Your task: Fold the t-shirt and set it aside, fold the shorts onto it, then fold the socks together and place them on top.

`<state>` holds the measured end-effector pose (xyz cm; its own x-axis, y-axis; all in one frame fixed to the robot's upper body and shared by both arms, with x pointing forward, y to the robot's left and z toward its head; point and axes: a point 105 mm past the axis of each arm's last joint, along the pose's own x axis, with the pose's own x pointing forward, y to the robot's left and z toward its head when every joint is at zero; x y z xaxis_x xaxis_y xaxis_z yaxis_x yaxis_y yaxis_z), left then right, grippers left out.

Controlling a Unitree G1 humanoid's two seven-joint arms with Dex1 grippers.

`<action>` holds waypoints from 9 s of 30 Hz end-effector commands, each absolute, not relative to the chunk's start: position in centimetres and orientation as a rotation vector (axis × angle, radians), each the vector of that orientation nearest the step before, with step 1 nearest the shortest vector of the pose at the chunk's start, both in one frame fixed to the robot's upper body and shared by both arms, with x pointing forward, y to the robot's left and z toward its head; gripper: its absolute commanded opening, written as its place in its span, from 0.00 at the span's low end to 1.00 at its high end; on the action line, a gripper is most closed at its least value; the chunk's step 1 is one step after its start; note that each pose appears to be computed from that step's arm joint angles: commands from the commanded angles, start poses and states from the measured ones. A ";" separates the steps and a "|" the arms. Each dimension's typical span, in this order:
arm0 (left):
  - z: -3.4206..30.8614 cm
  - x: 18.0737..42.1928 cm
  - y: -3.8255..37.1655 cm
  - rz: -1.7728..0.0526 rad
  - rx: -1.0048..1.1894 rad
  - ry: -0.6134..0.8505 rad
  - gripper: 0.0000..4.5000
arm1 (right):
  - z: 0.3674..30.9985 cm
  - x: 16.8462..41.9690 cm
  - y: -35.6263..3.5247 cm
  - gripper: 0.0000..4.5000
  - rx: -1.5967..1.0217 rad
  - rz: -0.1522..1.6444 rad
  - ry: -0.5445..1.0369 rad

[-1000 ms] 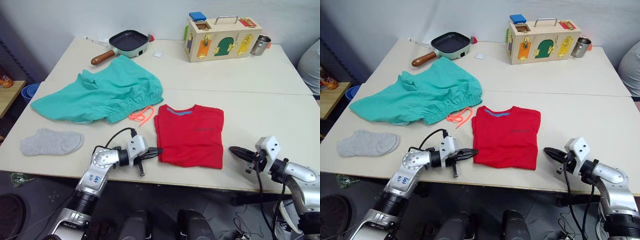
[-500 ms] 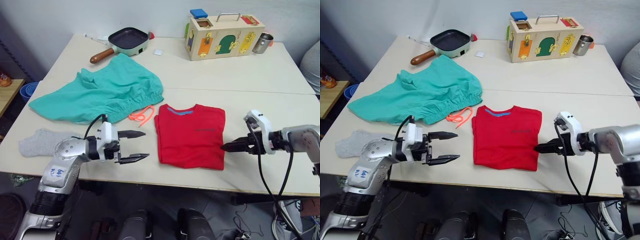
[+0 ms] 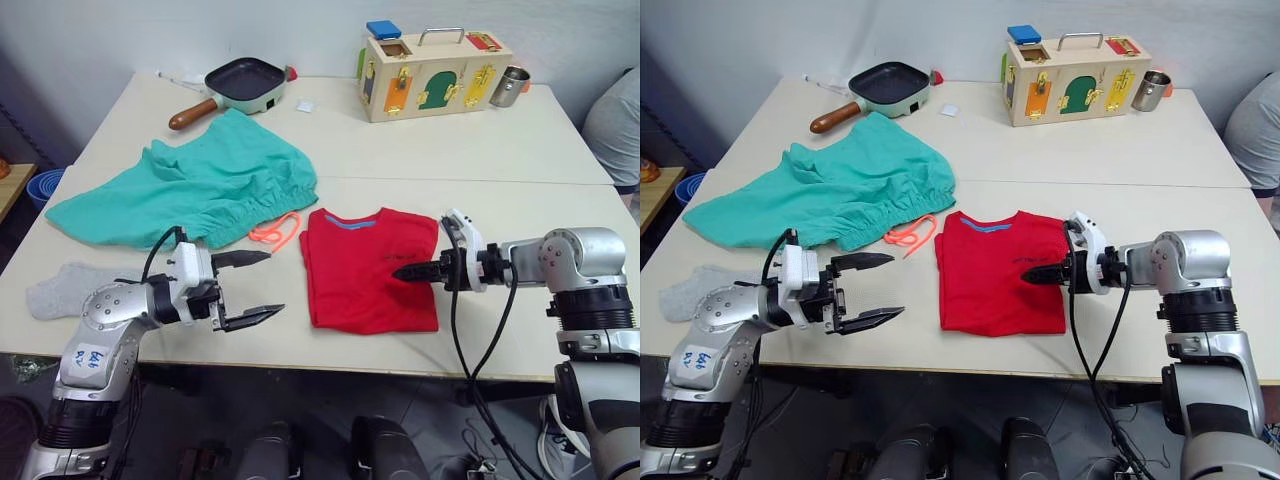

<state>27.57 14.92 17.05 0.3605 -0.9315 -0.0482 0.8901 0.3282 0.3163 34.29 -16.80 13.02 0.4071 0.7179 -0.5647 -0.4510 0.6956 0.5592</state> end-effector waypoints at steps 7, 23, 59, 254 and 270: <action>18.1 28.1 14.0 -1.203 0.332 -0.230 1.00 | 12.3 35.0 -17.2 0.00 0.454 0.731 0.879; 18.7 28.6 11.5 -1.296 0.254 -0.290 1.00 | 16.9 32.5 -36.4 0.00 0.210 0.173 0.720; 14.9 25.1 20.9 -0.948 0.364 -0.052 1.00 | 20.1 28.9 -35.5 1.00 -0.519 0.647 0.239; 18.5 29.9 20.2 -0.990 0.496 -0.112 0.83 | 18.7 32.8 -14.5 1.00 -0.660 1.215 -0.140; 11.6 31.2 18.1 -0.879 0.599 0.192 0.84 | 15.4 37.7 -9.9 0.86 -1.075 0.942 -0.236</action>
